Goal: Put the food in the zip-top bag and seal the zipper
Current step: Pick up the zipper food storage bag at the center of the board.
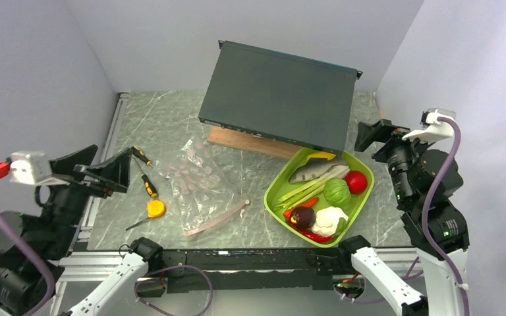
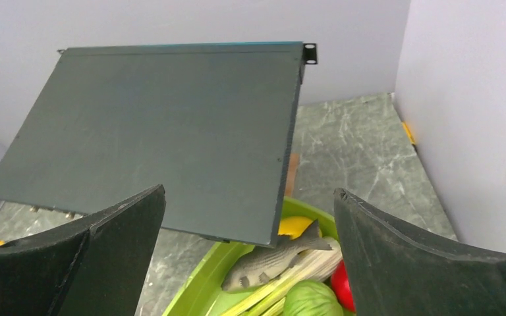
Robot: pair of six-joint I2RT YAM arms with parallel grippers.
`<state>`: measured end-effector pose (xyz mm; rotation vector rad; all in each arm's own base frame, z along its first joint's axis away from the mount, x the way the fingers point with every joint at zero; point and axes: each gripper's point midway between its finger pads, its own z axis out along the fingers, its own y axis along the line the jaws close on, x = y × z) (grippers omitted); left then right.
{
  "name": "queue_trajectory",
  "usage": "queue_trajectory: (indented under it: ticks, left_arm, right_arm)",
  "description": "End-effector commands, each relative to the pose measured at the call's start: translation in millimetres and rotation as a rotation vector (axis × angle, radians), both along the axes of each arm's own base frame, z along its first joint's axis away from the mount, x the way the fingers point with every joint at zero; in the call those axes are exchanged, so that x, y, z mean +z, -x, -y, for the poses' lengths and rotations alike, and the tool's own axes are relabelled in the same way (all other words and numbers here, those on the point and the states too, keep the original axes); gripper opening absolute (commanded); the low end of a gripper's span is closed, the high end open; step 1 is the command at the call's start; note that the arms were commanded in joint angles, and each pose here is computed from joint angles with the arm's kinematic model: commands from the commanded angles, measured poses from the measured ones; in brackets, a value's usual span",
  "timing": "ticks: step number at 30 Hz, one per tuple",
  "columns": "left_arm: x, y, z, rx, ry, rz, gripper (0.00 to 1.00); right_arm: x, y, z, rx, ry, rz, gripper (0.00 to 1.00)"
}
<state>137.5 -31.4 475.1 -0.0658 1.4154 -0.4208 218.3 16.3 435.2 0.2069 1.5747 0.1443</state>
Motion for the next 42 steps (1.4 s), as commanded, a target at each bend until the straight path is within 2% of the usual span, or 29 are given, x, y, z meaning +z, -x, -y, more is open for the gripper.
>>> queue_trajectory:
  ticks: [1,7,10,14,17,21,25,28,30,32,35,37,40,42]
  left_arm:
    - [-43.8,-25.8,21.5,-0.039,-0.052,-0.184,0.99]
    - [-101.8,-35.8,38.3,-0.086,-0.071,-0.352,0.99]
    - [-127.8,-34.8,48.7,-0.132,-0.073,-0.421,0.99]
    - [-164.6,-32.5,73.8,-0.254,-0.063,-0.503,0.99]
    - [-197.4,-29.3,103.1,-0.401,-0.044,-0.589,0.99]
    - [-233.3,-25.6,139.5,-0.58,0.009,-0.661,0.99]
    - [-263.4,-23.1,163.1,-0.609,-0.028,-0.674,0.99]
    - [-282.6,-19.9,169.1,-0.512,-0.214,-0.717,0.99]
    - [-296.9,-16.4,165.9,-0.402,-0.43,-0.747,0.99]
    - [-310.0,-15.7,154.4,-0.231,-0.71,-0.764,0.99]
    - [-313.8,-16.2,146.6,-0.019,-1.016,-0.739,0.99]
    - [-321.3,-13.2,157.1,0.039,-1.202,-0.683,0.99]
    - [-340.2,-5.0,178.2,0.053,-1.378,-0.62,0.99]
    - [-355.6,0.5,189.7,0.004,-1.406,-0.624,0.99]
  right_arm:
    - [2.5,-1.6,-25.8,0.138,-0.03,0.037,1.0]
    - [8.6,-1.9,-93.7,0.482,-0.161,0.067,1.0]
    - [17.5,9.7,-121.5,0.661,-0.172,0.104,1.0]
    - [23.8,40.3,-159.6,0.97,-0.137,0.179,1.0]
    - [21.2,58.7,-178.6,1.155,-0.15,0.177,1.0]
    - [16.8,59.3,-184.4,1.2,-0.185,0.18,1.0]
    - [4.3,54.6,-188.1,1.213,-0.21,0.136,1.0]
    - [-1.9,50.0,-184.9,1.173,-0.195,0.126,1.0]
    - [-3.7,46.8,-181.1,1.134,-0.18,0.124,1.0]
    - [-3.6,42.8,-176.6,1.091,-0.165,0.126,1.0]
    - [-2.6,41.1,-173.1,1.063,-0.148,0.127,1.0]
    - [-1.0,40.2,-171.3,1.048,-0.146,0.131,1.0]
    - [-0.4,42.4,-169.3,1.038,-0.143,0.139,1.0]
    - [-1.7,43.1,-167.8,1.029,-0.141,0.138,1.0]
